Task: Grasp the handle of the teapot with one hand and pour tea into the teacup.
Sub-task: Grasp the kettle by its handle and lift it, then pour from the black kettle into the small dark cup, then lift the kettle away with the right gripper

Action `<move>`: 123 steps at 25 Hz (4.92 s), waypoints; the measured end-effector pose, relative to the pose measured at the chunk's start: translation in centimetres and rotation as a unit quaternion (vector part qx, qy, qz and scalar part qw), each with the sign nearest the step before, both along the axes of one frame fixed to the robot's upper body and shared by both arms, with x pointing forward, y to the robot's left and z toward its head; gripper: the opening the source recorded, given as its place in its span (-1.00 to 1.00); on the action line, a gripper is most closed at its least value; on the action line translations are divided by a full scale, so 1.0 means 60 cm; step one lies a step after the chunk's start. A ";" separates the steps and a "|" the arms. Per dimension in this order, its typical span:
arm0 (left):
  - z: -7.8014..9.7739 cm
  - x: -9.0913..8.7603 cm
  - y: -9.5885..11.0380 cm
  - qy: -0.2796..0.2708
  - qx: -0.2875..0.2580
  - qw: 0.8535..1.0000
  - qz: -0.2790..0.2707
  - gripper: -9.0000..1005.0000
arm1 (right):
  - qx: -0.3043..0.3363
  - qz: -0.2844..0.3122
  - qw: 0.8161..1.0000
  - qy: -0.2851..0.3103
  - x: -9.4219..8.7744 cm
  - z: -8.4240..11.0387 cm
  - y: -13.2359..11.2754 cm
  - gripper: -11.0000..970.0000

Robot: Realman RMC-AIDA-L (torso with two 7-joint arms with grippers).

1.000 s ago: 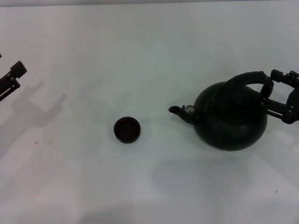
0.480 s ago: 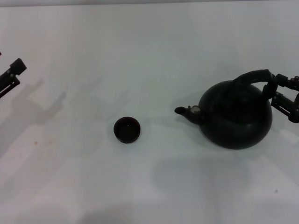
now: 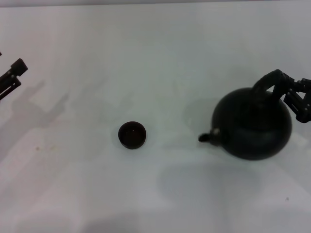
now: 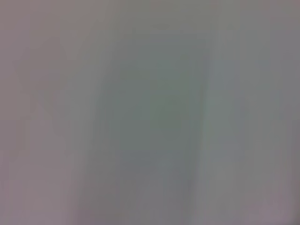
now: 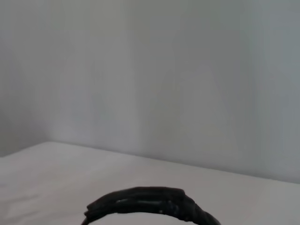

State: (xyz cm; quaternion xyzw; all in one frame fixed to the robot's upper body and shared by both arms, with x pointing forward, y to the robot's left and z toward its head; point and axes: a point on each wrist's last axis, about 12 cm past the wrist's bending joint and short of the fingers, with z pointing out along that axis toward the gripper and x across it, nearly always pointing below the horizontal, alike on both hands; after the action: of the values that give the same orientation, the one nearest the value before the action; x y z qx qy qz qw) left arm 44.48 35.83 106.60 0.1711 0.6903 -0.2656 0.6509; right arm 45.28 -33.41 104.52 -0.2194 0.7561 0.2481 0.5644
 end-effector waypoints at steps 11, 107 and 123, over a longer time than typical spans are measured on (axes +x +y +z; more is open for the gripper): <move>-0.017 -0.006 0.004 0.001 0.004 1.000 0.019 0.56 | 0.043 0.011 0.999 -0.015 0.020 0.006 0.019 -0.71; -0.066 -0.010 -0.002 0.049 -0.011 0.997 0.056 0.54 | -0.363 0.071 0.883 -0.288 0.027 0.109 0.307 -0.77; -0.068 -0.003 -0.003 0.054 -0.006 0.997 0.060 0.55 | -0.333 0.053 0.904 -0.265 0.045 0.107 0.291 -0.77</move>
State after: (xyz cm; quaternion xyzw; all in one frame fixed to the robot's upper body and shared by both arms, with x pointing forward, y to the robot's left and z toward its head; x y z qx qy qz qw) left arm 44.31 35.65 102.52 0.1102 0.7321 -0.2389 0.6283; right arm 47.97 -15.92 110.91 -0.4918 0.6047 -0.0554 0.6240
